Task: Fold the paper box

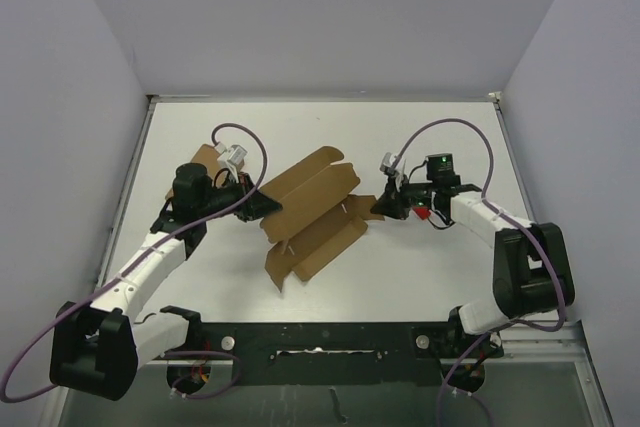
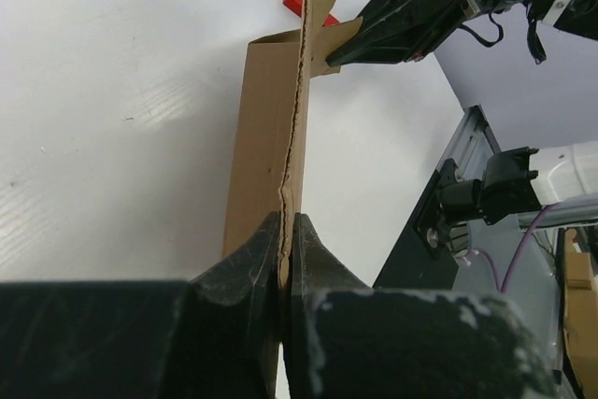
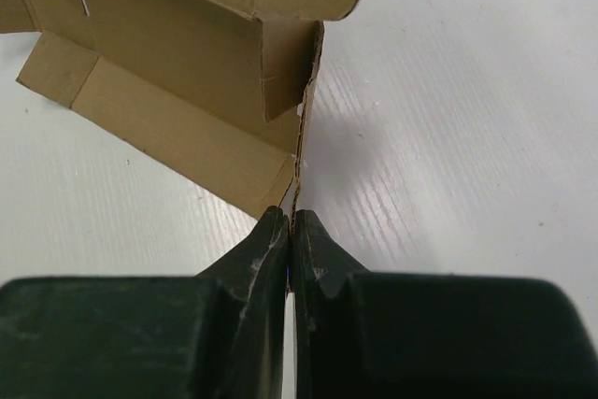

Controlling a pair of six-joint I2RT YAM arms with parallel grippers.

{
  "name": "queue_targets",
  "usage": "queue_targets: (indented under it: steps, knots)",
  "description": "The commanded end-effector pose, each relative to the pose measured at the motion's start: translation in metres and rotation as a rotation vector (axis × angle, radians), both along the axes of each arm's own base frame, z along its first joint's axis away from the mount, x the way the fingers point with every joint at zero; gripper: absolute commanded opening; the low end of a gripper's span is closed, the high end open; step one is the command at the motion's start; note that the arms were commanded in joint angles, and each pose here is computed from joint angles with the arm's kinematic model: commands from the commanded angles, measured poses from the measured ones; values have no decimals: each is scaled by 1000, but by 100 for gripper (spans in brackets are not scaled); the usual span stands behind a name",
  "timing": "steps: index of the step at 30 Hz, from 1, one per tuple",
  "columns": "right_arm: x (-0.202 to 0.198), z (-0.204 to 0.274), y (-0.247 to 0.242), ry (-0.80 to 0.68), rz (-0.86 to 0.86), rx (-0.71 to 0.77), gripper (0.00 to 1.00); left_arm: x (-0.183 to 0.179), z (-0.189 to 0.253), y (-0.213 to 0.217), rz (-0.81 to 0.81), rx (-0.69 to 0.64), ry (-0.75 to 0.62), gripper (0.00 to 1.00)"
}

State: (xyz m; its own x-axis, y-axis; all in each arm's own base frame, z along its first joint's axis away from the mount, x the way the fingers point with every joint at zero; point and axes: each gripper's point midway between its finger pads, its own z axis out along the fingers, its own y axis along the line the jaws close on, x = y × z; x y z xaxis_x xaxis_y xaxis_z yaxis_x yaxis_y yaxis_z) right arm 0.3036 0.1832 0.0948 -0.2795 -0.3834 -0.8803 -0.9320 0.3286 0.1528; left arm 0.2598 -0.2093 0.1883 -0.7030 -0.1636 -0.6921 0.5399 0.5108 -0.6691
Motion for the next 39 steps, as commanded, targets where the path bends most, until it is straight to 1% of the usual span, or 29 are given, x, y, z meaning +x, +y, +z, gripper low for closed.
queue_targets:
  steps: [1,4,9,17,19,25,31,39]
  knots:
    - [0,27,4,-156,43,49,0,1,28,-5,-10,-77,-67,0]
    - [-2,33,-2,-208,28,78,0,2,28,-4,15,-95,-51,0]
    - [-11,32,-5,-238,41,102,0,1,27,-4,16,-105,-57,0]
    - [-28,28,-2,-236,130,106,0,-16,25,-18,-75,-70,-106,0]
    - [-29,26,-3,-255,155,85,3,-20,24,-21,-96,-65,-108,0]
    - [-21,15,-13,-251,140,-9,8,-25,22,-26,-121,-58,-111,0]
    - [-13,10,-17,-216,119,-51,16,-26,23,-30,-132,-48,-120,0]
    - [-7,16,-19,-210,84,-62,31,-26,26,-32,-129,-8,-143,0]
